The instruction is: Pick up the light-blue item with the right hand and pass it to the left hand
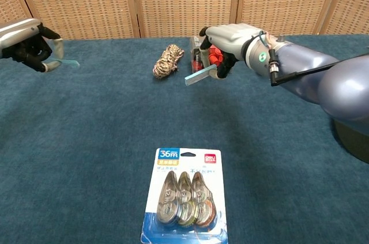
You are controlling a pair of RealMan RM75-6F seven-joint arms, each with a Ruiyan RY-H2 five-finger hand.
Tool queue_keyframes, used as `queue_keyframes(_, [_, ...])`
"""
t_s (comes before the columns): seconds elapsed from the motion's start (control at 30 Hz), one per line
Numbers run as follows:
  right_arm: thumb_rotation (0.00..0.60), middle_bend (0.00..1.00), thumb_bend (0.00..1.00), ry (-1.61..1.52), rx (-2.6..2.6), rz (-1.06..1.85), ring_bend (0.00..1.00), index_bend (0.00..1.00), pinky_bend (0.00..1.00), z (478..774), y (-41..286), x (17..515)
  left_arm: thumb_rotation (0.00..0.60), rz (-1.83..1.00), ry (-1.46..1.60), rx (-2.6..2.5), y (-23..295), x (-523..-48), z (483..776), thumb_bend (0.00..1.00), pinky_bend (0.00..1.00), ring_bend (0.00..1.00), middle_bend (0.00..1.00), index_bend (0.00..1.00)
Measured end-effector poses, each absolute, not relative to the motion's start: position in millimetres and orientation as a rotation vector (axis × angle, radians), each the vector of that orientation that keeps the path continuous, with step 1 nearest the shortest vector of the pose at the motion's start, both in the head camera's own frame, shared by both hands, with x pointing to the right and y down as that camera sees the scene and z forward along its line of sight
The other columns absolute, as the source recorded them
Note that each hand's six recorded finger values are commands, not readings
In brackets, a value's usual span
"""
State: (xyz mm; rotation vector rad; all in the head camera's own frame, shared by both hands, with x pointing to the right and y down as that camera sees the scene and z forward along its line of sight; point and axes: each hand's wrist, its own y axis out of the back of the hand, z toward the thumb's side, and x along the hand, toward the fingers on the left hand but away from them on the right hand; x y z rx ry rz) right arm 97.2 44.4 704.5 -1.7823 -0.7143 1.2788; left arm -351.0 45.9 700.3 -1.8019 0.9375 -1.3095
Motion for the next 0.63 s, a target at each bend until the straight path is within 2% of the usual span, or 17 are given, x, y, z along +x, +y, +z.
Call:
queue_keyframes(0.03, [0.6,0.0,0.0,-0.717,-1.776,1.283,0.0,0.0,0.0,704.4,43.8,99.0,0.6,-1.318,0.931,-1.802,46.5,-354.1,700.2,0.0,0.14,0.0,0.0,0.02])
queue_keyframes(0.07, [0.6,0.0,0.0,-0.721,-1.767,1.288,0.0,0.0,0.0,703.8,42.9,101.0,0.6,-1.327,0.925,-1.804,46.8,-356.5,699.9,0.0,0.09,0.0,0.0,0.0])
queue_keyframes(0.23, [0.6,0.0,0.0,-0.766,-1.723,1.28,0.0,0.0,0.0,690.0,37.1,111.6,0.6,-1.342,0.949,-1.814,47.7,-364.5,688.5,0.0,0.01,0.0,0.0,0.0])
queue_keyframes(0.47, [0.6,0.0,0.0,-0.841,-1.637,1.202,0.0,0.0,0.0,655.3,35.8,156.4,0.6,-1.329,1.029,-1.729,53.0,-389.2,650.5,0.0,0.0,0.0,0.0,0.0])
queue_keyframes(0.63, [0.6,0.0,0.0,-0.893,-1.598,1.201,0.0,0.0,0.0,643.2,48.1,224.8,0.6,-1.318,1.145,-1.613,75.0,-417.7,622.7,0.0,0.0,0.0,0.0,0.0])
